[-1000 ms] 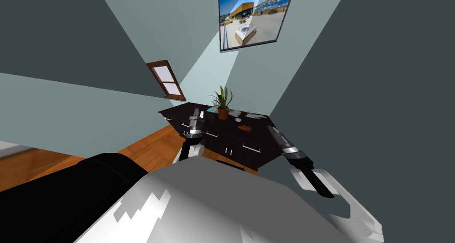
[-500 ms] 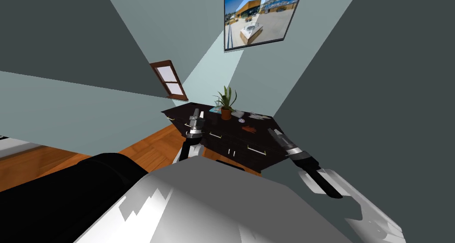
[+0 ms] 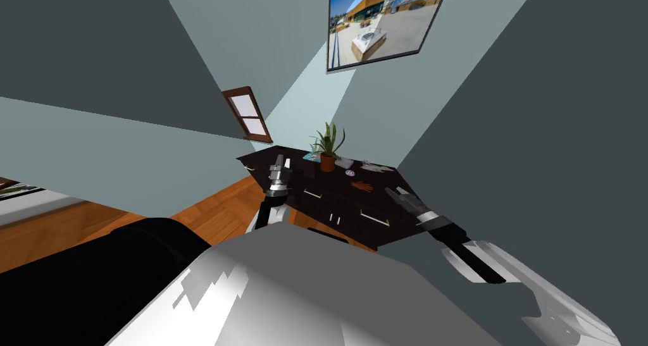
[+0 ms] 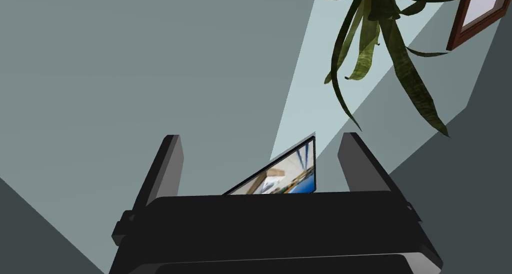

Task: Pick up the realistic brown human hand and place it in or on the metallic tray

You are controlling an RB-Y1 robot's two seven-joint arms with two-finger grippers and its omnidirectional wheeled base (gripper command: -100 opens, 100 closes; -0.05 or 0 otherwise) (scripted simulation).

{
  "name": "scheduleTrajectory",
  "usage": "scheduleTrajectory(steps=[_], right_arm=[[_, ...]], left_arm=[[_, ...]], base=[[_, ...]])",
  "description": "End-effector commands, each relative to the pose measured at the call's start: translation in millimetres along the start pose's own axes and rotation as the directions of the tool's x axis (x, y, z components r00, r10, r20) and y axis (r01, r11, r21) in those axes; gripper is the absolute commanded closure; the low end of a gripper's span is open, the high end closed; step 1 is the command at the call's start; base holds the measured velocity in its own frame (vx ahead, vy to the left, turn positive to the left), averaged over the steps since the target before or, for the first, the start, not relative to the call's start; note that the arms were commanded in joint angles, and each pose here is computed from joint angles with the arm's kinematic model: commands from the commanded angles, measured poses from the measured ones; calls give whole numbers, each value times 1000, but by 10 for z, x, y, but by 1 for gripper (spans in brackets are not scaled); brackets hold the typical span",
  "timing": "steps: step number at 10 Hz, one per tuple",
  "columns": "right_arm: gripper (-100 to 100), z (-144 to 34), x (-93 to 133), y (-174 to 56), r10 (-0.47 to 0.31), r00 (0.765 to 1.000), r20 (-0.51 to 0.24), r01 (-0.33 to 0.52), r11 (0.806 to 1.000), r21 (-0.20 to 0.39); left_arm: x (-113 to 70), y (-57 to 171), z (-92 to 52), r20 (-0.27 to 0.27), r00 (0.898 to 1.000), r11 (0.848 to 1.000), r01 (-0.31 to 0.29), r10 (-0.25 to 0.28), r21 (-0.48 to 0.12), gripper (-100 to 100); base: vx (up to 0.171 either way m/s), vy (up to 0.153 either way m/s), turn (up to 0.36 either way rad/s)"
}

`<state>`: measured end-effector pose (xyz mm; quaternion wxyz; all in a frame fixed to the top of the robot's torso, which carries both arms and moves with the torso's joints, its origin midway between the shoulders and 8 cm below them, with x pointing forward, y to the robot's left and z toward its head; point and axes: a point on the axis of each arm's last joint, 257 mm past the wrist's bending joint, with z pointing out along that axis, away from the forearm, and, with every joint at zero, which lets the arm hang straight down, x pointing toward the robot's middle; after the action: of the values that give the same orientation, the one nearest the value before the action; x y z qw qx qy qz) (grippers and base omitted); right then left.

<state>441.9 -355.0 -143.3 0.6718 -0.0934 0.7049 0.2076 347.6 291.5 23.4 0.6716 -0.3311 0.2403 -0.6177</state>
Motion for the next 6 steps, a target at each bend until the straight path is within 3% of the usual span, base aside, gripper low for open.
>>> scheduleTrajectory(steps=[1,2,5,6], right_arm=[[-100,-39,32,-83,-49,998,-35,49,999,6],[-100,-115,128,-267,-112,990,-88,114,993,24],[-100,-213,181,-480,-198,967,-159,205,978,29],[-100,-316,259,-662,-258,942,-216,272,962,34]], left_arm=[[0,0,0,0,1000,1000,0,0,0,0],[0,0,0,0,1000,1000,0,0,0,0],[0,0,0,0,1000,1000,0,0,0,0],[0,0,0,0,1000,1000,0,0,0,0]], base=[[-7,100,46],[22,121,104],[8,98,77],[11,126,112]])
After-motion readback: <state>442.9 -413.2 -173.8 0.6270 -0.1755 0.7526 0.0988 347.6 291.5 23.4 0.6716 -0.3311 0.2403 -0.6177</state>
